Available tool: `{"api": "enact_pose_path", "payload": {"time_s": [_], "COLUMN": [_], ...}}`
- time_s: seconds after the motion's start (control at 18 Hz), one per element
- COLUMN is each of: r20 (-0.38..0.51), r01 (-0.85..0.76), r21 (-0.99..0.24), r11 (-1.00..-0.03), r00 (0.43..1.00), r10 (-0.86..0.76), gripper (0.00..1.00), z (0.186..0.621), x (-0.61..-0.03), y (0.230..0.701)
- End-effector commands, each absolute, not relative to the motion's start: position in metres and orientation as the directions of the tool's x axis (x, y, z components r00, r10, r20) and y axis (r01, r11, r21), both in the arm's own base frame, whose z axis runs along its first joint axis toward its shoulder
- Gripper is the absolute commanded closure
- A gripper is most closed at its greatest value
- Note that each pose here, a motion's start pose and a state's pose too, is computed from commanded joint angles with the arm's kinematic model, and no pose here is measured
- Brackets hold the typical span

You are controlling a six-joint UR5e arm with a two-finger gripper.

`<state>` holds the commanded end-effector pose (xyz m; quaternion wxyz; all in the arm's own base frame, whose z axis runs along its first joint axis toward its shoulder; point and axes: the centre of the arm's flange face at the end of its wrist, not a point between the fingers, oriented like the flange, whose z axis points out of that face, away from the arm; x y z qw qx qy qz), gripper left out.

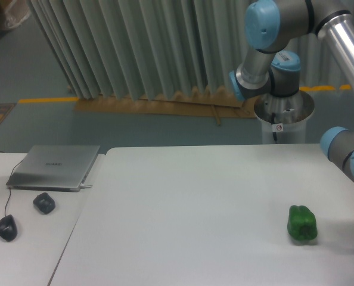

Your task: Place the bread in the basket

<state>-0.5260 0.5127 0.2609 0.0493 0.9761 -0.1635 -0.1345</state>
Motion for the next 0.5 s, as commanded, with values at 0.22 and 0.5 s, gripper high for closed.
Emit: {"api": "enact_pose_path", "payload": {"time_s": [0.22, 0.5], "r20": [-0.233, -0.227], "r01": [-0.306, -0.268], "r21": [0.146, 0.175], "r11": [-0.941, -0.947], "r00": [0.914, 0.925], "r10": [-0.333, -0.304], "gripper": [0.0, 0.58], "z": [0.254, 0.24], "x": [-0.523, -0.522], "y": [0.51, 0.51]}}
